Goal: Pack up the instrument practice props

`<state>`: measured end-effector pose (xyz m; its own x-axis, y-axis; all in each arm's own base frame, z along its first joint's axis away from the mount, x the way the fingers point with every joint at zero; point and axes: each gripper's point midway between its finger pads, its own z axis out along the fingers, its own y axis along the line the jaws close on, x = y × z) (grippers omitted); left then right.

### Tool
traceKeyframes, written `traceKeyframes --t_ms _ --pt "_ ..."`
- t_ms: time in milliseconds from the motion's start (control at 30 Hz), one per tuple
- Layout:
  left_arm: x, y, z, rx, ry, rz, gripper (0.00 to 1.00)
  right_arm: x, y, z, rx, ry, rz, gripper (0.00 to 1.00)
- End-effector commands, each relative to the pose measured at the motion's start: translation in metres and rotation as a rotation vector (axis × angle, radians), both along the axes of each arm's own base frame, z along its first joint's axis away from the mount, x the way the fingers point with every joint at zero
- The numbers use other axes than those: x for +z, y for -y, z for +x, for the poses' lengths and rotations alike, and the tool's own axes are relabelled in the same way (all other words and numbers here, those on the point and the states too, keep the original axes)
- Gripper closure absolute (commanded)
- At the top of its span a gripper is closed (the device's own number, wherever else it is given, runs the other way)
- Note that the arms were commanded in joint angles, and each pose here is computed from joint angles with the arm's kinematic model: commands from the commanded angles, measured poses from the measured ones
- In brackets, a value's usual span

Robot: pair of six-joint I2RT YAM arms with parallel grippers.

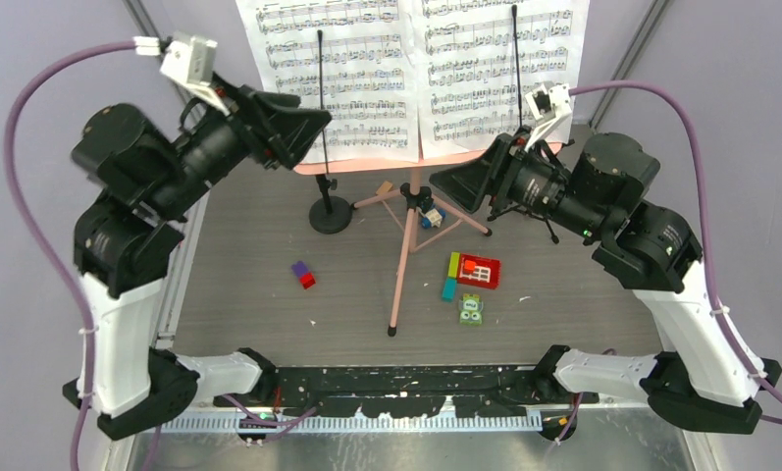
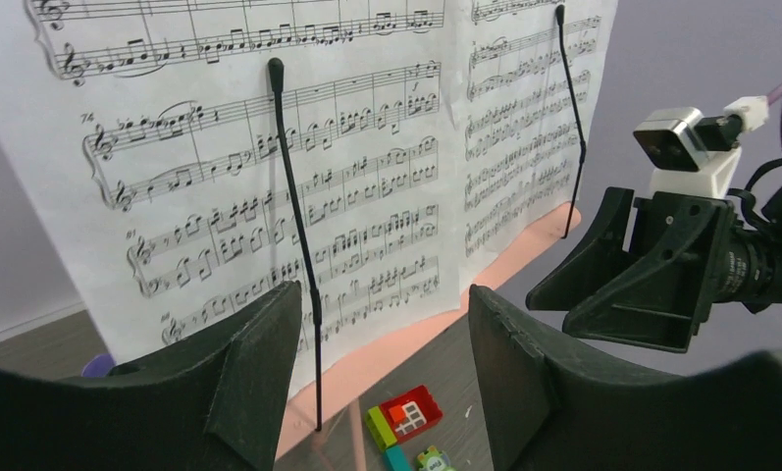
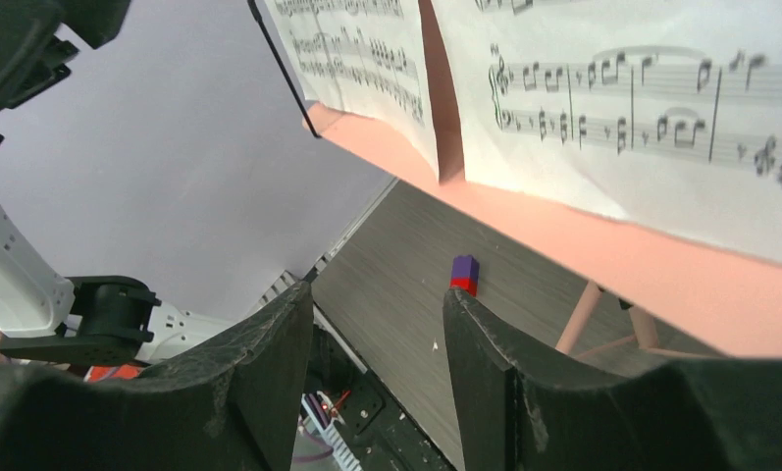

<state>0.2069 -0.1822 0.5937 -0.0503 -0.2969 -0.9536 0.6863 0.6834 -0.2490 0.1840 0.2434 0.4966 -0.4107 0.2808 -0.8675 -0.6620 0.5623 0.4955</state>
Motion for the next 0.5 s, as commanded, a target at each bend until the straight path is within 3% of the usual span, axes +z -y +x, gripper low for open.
traceKeyframes --t_ms 0,333,467 --pt "0.016 0.013 0.008 -0.036 0.036 -0.039 0.38 0.042 0.006 0.007 -0.044 0.125 0.052 0.44" --pt "0.008 0.021 0.021 -0.032 0.013 -0.033 0.51 0.059 0.009 0.016 -0.083 0.182 0.043 0.43" --pt "0.005 0.022 0.025 -0.027 0.008 -0.032 0.52 0.061 0.009 0.016 -0.083 0.188 0.044 0.43"
